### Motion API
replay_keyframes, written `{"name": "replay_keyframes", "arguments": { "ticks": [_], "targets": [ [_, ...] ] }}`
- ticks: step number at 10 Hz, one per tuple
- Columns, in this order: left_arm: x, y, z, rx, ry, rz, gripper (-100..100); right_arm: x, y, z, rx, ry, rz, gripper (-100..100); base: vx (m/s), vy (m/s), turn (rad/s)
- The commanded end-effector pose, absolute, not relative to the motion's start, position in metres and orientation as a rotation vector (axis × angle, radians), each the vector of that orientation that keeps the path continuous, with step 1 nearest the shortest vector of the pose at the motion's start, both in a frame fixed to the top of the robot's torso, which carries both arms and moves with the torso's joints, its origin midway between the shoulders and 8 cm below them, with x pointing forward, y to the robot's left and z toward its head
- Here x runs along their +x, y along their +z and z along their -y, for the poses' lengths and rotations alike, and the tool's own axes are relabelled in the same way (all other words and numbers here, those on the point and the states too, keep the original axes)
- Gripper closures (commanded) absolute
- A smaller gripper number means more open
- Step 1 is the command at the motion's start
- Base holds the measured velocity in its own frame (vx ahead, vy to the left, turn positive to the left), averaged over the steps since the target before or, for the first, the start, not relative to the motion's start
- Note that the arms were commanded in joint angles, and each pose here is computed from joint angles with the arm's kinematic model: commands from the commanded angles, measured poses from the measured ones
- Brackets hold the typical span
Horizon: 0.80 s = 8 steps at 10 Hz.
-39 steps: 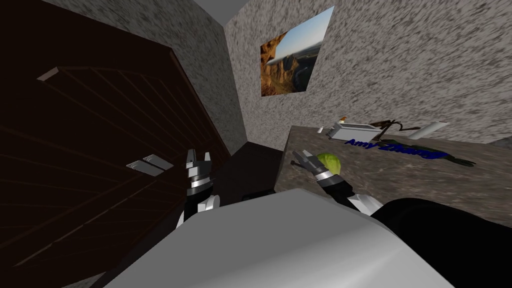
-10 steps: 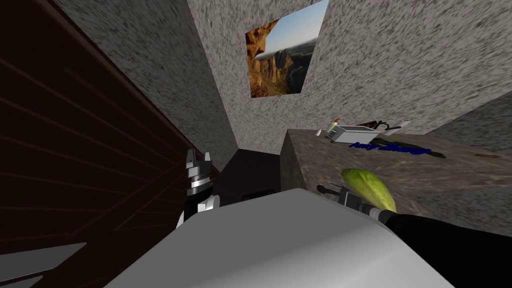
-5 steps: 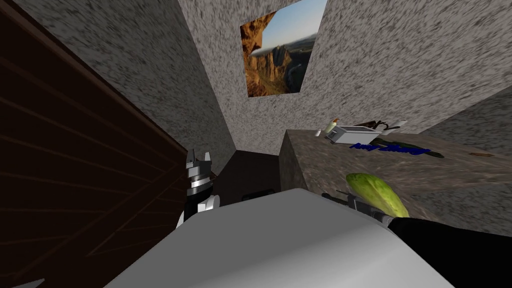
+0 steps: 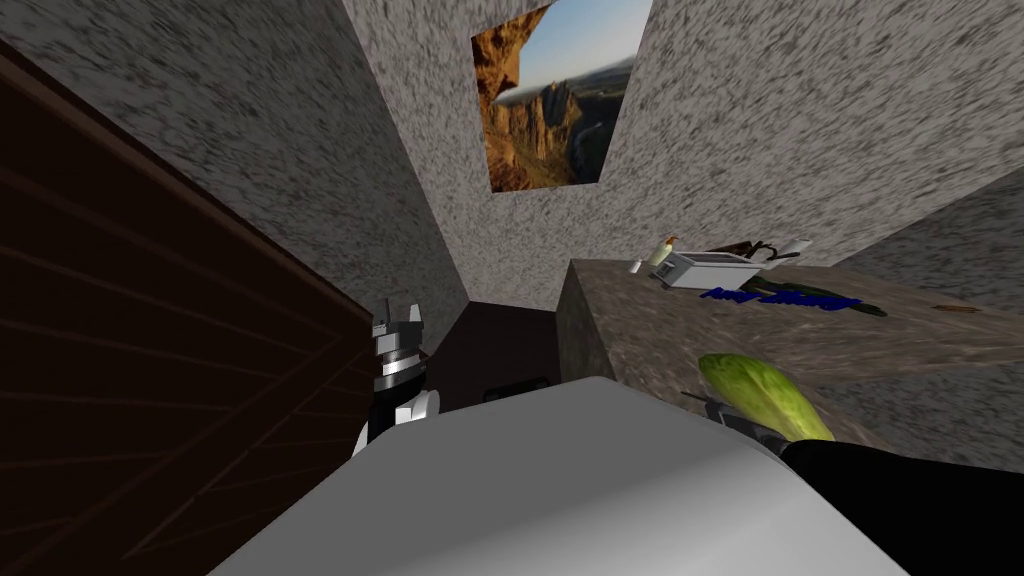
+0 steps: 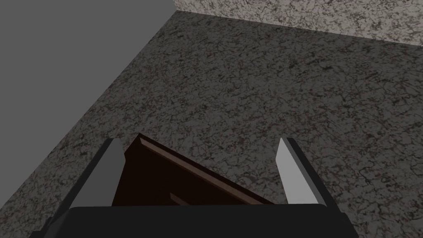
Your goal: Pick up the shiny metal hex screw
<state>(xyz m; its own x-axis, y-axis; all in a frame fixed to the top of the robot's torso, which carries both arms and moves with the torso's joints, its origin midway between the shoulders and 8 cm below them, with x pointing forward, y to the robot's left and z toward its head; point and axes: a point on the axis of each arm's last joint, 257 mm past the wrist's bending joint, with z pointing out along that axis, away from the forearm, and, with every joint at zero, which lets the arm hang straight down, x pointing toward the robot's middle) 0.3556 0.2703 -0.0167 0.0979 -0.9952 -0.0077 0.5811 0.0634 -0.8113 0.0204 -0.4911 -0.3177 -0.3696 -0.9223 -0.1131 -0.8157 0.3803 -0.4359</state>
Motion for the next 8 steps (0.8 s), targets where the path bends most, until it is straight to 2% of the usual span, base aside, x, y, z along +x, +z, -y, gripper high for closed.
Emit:
{"name": "replay_keyframes", "arguments": {
  "ticks": [1, 2, 8],
  "targets": [
    [0.356, -0.017, -0.270, -0.759, -1.349, -0.698, 0, 0.020, -0.318, 0.491, -1.517, -0.441, -2.307, 0, 0.000, 0.000, 0.000],
    [0.356, -0.017, -0.270, -0.759, -1.349, -0.698, 0, 0.016, -0.320, 0.488, -1.535, -0.430, -2.297, -100, 0.067, -0.024, -0.168],
    [0.356, -0.017, -0.270, -0.759, -1.349, -0.698, 0, 0.005, -0.327, 0.476, -1.594, -0.399, -2.252, -100, 0.081, -0.025, -0.135]
  ]
}}
